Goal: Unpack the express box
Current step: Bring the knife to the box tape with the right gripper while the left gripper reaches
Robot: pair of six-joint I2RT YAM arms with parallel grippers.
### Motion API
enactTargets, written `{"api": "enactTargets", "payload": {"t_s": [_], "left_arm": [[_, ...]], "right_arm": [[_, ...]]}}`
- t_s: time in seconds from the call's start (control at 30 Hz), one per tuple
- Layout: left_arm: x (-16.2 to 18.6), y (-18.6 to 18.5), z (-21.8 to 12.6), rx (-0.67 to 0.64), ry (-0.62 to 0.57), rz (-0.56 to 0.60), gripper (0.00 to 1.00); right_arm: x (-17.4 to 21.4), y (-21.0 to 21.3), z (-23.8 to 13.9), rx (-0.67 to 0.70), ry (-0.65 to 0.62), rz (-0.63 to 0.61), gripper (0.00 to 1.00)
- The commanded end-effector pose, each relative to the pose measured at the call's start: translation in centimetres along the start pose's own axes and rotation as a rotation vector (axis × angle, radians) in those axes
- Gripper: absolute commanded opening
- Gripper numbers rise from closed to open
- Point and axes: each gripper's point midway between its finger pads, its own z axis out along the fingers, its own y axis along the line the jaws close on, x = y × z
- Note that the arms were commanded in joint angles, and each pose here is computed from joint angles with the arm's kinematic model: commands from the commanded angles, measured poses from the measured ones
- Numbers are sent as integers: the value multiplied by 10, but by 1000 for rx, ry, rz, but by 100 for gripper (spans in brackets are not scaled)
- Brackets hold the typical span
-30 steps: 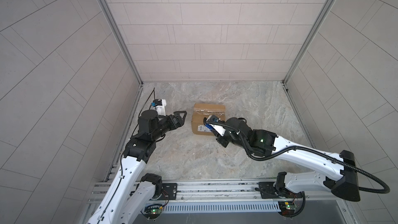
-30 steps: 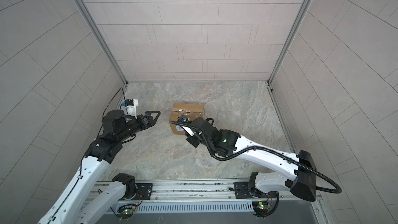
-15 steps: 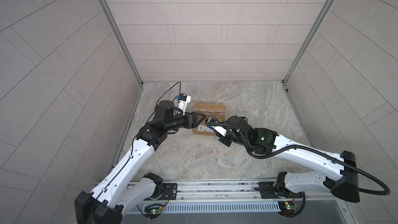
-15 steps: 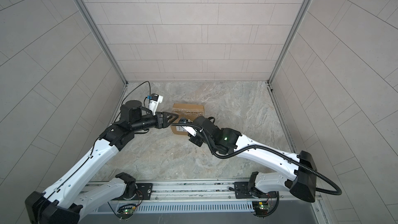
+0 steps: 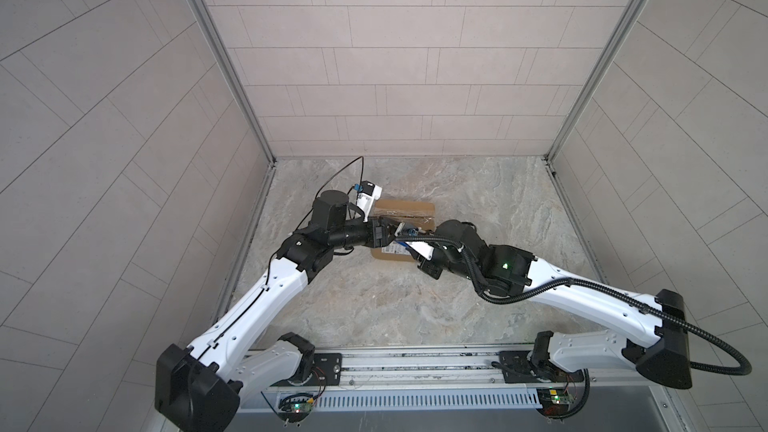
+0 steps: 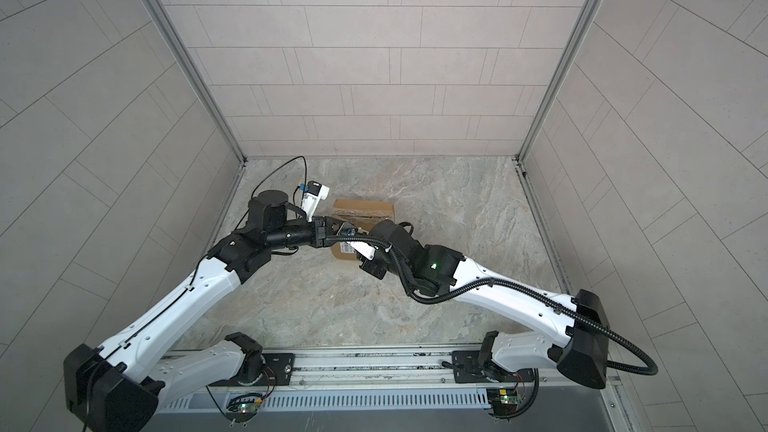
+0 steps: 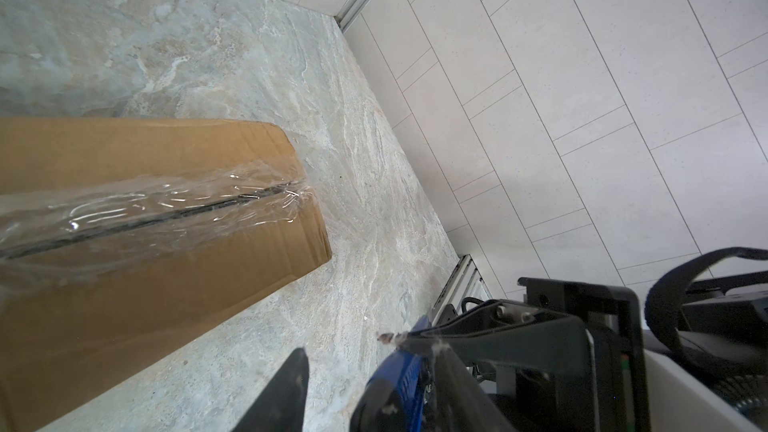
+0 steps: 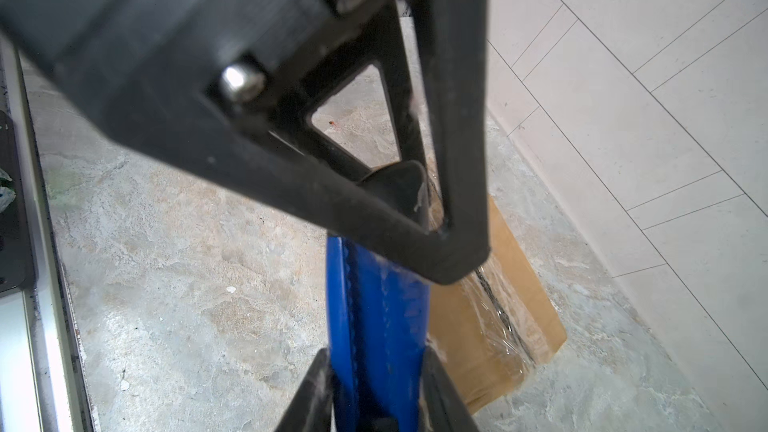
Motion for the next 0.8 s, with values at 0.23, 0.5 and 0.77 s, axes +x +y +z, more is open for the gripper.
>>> {"api": "enactTargets", "payload": {"t_s": [0.23, 0.5, 0.77], "left_arm": [[-5, -15, 1, 49, 10, 35, 47], [-1, -13, 5, 44, 25, 25, 44], [-2, -12, 6, 41, 33, 17, 32]], "right_arm": [[-13, -11, 1, 53, -24, -34, 7], [-13, -12, 5, 63, -21, -45, 6], [-12, -14, 5, 77, -20, -57, 6]]}}
